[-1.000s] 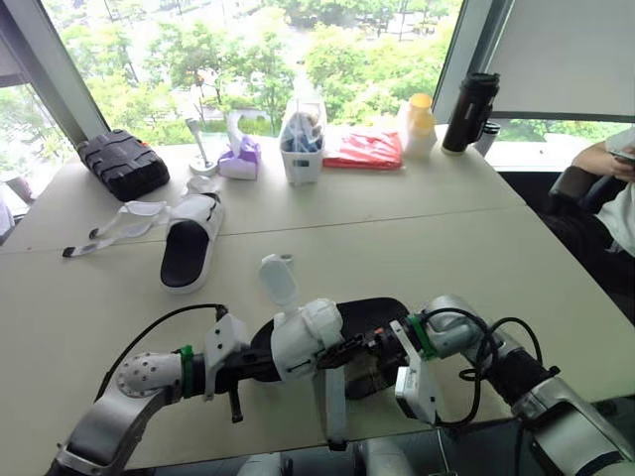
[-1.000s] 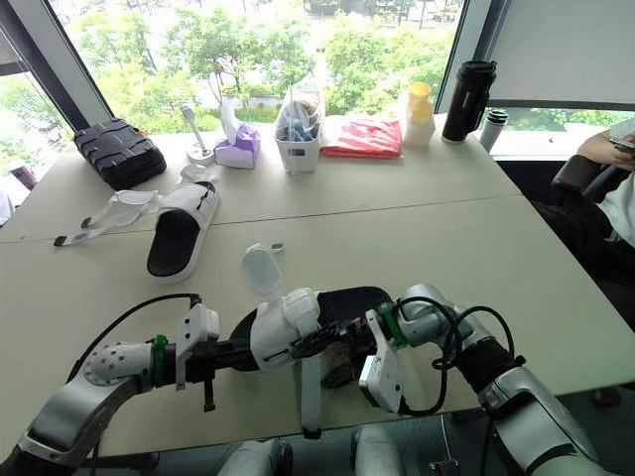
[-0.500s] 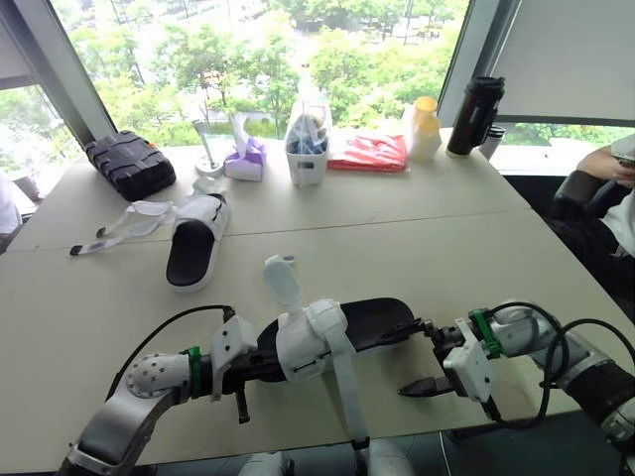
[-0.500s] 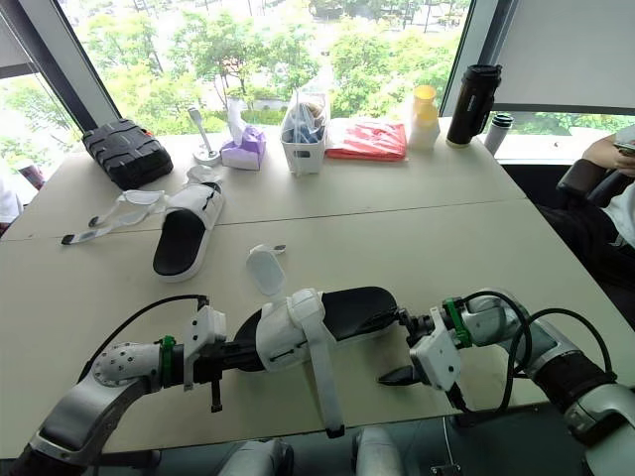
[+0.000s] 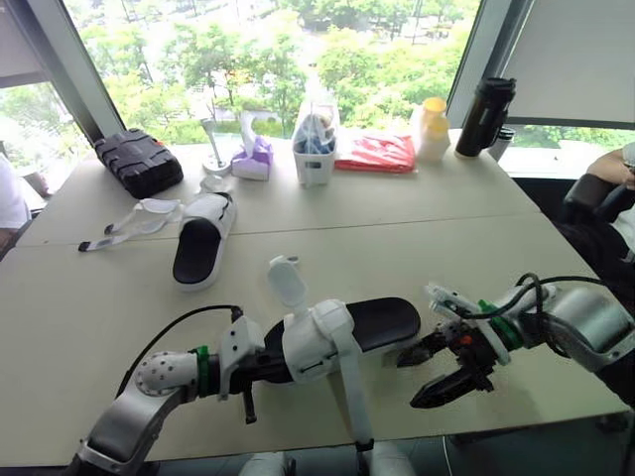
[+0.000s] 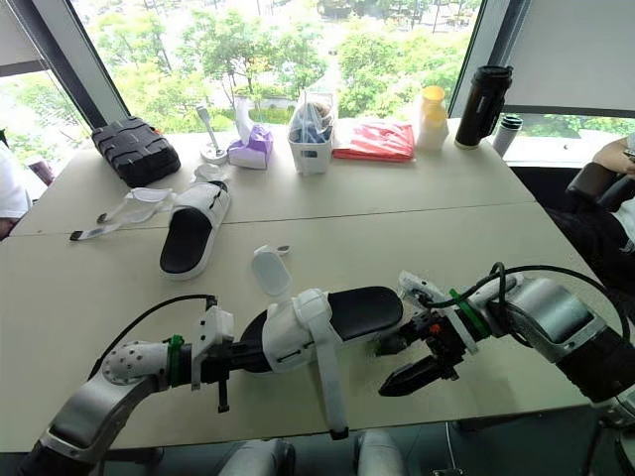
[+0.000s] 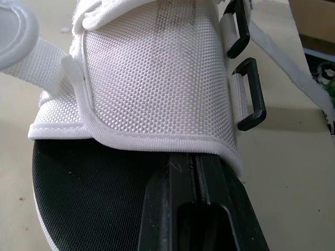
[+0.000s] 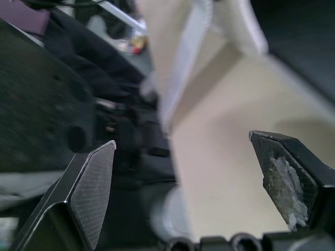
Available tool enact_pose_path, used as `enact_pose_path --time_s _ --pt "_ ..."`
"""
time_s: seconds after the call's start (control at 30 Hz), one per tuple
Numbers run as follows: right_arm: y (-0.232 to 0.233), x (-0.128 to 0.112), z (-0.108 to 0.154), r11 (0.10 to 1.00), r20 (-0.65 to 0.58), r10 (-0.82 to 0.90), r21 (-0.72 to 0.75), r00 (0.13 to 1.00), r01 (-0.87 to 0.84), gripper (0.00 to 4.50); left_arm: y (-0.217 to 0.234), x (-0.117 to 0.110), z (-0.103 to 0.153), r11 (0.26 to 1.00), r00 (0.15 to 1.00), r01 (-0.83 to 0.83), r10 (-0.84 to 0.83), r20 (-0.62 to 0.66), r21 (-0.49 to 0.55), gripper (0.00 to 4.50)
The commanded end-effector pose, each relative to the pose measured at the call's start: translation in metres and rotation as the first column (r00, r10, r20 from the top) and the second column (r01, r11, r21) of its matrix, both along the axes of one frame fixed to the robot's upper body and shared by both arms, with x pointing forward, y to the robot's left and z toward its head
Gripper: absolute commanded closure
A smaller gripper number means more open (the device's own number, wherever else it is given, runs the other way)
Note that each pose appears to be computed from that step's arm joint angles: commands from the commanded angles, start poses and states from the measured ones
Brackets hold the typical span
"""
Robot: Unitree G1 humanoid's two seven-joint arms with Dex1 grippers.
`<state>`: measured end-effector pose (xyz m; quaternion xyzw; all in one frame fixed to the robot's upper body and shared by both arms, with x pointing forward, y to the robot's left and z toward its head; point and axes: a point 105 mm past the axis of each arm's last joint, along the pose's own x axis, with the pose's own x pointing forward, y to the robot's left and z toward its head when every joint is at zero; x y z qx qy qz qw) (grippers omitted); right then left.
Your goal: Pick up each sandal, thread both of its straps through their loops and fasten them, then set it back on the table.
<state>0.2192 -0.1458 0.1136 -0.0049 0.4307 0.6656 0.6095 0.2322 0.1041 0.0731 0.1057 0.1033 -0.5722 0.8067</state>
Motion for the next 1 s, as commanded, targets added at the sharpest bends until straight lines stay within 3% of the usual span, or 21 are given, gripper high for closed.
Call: enact_pose_path --time_s 0.03,0.47,0.57,0.8,0.93,1.0 --pt "0.017 -0.008 -0.003 1.0 -0.057 -0.002 0.021 0.998 0.004 0.05 -0.006 -0.008 -0.012 0.999 0.998 0.033 -0.032 -0.054 0.02 4.5" --pt "0.06 -0.003 -0.021 0.985 -0.155 -0.116 0.109 0.981 0.134 0.05 -0.006 -0.009 -0.012 0.999 0.998 0.038 -0.036 -0.05 0.032 4.5" --pt "0.063 -0.001 -0.021 0.979 -0.173 -0.14 0.12 0.975 0.162 0.93 -0.006 -0.011 -0.012 0.999 0.998 0.037 -0.035 -0.053 0.033 4.5" --pt "0.071 -0.009 -0.026 0.98 -0.189 -0.137 0.121 0.972 0.161 4.47 -0.005 -0.01 -0.012 0.999 0.998 0.03 -0.028 -0.052 0.035 4.5" --pt "0.072 -0.011 -0.025 0.981 -0.182 -0.13 0.118 0.975 0.153 4.47 -0.005 -0.009 -0.012 0.999 0.998 0.025 -0.024 -0.05 0.033 4.5" --pt "0.07 -0.003 -0.012 0.98 -0.146 -0.13 0.133 0.981 0.15 4.47 -0.004 -0.009 -0.012 0.999 0.998 0.023 -0.022 -0.05 0.033 4.5"
